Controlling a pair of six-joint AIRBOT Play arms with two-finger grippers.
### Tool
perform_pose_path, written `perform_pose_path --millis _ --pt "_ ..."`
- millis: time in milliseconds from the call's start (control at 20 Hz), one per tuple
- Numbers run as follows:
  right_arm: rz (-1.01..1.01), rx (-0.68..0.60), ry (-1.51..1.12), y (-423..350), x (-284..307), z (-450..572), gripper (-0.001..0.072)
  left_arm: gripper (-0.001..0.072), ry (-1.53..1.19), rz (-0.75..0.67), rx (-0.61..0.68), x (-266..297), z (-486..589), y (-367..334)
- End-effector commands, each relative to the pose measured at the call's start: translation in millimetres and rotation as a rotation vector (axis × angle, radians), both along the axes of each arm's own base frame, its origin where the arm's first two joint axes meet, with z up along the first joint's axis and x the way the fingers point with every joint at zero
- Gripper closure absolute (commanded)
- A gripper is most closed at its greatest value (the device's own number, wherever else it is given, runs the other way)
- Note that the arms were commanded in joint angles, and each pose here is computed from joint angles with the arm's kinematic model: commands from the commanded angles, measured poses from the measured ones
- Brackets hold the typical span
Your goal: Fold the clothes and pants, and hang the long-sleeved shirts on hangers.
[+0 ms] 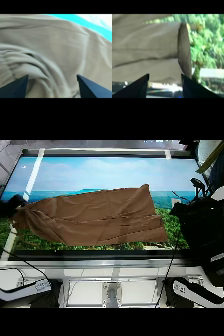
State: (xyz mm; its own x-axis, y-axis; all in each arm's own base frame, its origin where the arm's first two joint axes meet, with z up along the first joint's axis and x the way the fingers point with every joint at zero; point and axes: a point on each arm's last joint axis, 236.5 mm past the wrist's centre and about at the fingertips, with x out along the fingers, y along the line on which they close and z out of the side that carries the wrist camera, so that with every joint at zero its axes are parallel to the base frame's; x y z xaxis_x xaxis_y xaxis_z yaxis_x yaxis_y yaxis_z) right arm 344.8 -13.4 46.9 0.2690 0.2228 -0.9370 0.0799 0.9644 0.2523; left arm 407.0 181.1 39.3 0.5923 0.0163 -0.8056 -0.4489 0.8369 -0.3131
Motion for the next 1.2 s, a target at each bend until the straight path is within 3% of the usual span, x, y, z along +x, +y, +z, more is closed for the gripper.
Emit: perform_pose_path --millis 0,150,350,600,800,1000,1150 --pt "0.014 -0.011 0.042 -1 -10 -3 0.0264 0.002 0.018 0.151 -0.005 -68 -2 29" --pt "0.005 -0.011 0.018 -2 -4 -1 0.0264 0.0022 0.029 0.335 -0.149 -123 -56 22" --pt "0.008 0.039 0.02 10 -5 1 0.0264 0.0024 -0.051 0.574 -0.326 -143 -110 12" --pt "0.009 0.035 0.025 9 -6 1 0.0264 0.0028 -0.137 0.659 -0.256 -141 -105 40" --pt "0.009 0.049 0.073 12 -17 -1 0.0264 0.003 -0.261 0.774 -0.317 -136 -80 65" --pt "0.009 0.049 0.074 12 -17 -1 0.0264 0.0031 -0.255 0.798 -0.356 -169 -78 83" --pt "-0.018 0.042 0.03 9 -6 1 0.0264 0.0032 -0.198 0.793 -0.478 -184 -101 73"
